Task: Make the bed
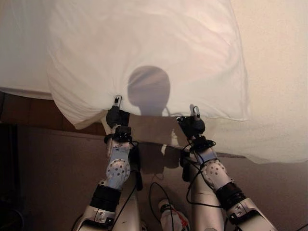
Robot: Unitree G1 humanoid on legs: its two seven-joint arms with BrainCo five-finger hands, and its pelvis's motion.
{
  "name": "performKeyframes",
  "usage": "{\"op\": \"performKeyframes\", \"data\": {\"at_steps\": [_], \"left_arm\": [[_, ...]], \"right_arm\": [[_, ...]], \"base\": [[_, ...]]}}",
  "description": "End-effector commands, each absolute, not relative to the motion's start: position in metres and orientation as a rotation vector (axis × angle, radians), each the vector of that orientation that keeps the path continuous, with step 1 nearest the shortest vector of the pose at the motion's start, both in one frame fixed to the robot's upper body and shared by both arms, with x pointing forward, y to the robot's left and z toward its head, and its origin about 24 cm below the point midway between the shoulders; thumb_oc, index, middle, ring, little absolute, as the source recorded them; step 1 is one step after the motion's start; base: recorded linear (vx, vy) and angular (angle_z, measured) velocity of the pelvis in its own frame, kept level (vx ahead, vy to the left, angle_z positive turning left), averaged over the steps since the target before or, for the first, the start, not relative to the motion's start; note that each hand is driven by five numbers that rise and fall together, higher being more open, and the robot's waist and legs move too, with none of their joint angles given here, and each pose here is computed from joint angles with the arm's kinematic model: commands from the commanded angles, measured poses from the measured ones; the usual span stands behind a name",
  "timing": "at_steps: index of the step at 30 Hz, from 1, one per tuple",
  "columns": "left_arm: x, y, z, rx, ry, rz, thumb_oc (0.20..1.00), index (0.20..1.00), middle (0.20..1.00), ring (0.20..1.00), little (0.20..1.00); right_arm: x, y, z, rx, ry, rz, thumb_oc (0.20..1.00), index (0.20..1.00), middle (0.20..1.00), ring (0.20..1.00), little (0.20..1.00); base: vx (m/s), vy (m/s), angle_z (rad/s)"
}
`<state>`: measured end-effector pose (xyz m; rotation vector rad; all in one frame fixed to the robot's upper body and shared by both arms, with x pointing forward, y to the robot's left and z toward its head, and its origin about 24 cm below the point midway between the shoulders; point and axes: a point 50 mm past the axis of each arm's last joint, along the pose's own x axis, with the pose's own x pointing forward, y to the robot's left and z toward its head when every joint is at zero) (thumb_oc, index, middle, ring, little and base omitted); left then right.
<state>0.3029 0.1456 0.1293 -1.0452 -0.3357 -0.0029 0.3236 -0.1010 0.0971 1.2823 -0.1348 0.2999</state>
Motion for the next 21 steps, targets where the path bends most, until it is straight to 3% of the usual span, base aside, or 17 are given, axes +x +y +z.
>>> {"op": "performKeyframes", "data": {"at_steps": [1,11,21], "left_arm": [[0.281,0.192,0.157,-0.971,-0.596,0.107,0.2,0.2,0.2,0.2,0.2],[0.276,0.216,0.153,-0.944,-0.623,0.216,0.2,0.2,0.2,0.2,0.2],[0.274,0.26,0.149,-0.854,-0.656,0.495,0.2,0.2,0.2,0.2,0.2]], "right_arm": [[0.329,-0.13,0.115,1.418,-0.297,0.127,1.0,1.0,1.0,1.0,1.0],[0.34,-0.151,0.13,1.433,-0.353,0.033,1.0,1.0,1.0,1.0,1.0],[0.344,-0.173,0.135,1.418,-0.39,-0.04,1.0,1.0,1.0,1.0,1.0]], "base": [[0.0,0.0,0.0],[0.0,0.0,0.0],[0.0,0.0,-0.01]]}}
